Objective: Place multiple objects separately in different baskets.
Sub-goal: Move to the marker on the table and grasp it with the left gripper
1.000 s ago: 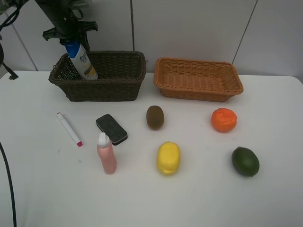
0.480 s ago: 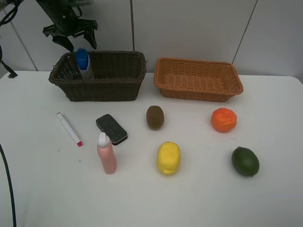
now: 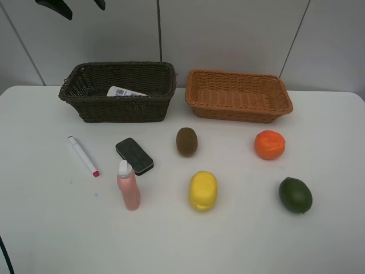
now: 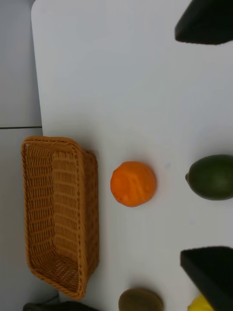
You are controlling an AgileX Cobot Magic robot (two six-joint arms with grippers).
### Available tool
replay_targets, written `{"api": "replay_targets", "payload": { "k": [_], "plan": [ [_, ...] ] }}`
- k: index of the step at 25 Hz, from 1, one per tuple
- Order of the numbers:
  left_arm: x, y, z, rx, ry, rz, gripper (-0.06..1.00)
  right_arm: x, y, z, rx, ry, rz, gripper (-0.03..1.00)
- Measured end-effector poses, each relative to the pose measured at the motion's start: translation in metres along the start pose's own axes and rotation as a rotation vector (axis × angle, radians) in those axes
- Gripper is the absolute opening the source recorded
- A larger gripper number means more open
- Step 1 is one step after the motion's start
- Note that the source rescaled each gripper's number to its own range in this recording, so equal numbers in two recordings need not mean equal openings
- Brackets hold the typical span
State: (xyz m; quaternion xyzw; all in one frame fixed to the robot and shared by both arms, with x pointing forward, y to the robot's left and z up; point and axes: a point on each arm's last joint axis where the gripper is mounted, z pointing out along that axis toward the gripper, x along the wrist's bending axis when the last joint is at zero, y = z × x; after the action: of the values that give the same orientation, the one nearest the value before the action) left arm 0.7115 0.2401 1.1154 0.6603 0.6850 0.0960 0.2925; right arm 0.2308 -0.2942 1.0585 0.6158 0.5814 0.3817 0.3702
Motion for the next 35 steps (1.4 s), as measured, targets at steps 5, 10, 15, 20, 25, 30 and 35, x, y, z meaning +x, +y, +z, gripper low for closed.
{"api": "replay_targets", "payload": {
  "k": [5,10,15,20,25,30,35],
  "plan": [
    [0.005,-0.057,-0.040,0.130,0.058,-0.094,1.00,0.000,0.000,0.000,0.000,0.000,0.000,0.96],
    [0.021,-0.124,-0.059,0.253,0.172,-0.188,1.00,0.000,0.000,0.000,0.000,0.000,0.000,0.96],
    [0.043,-0.185,-0.037,0.431,0.309,-0.280,1.00,0.000,0.000,0.000,0.000,0.000,0.000,0.96],
    [0.057,-0.226,-0.002,0.445,0.304,-0.319,1.00,0.000,0.000,0.000,0.000,0.000,0.000,0.96],
    [0.069,-0.252,0.023,0.304,0.276,-0.338,1.00,0.000,0.000,0.000,0.000,0.000,0.000,0.96],
    [0.074,-0.265,0.037,0.196,0.241,-0.386,1.00,0.000,0.000,0.000,0.000,0.000,0.000,0.96],
    [0.077,-0.264,0.056,0.146,0.220,-0.456,1.00,0.000,0.000,0.000,0.000,0.000,0.000,0.96]
  ]
}}
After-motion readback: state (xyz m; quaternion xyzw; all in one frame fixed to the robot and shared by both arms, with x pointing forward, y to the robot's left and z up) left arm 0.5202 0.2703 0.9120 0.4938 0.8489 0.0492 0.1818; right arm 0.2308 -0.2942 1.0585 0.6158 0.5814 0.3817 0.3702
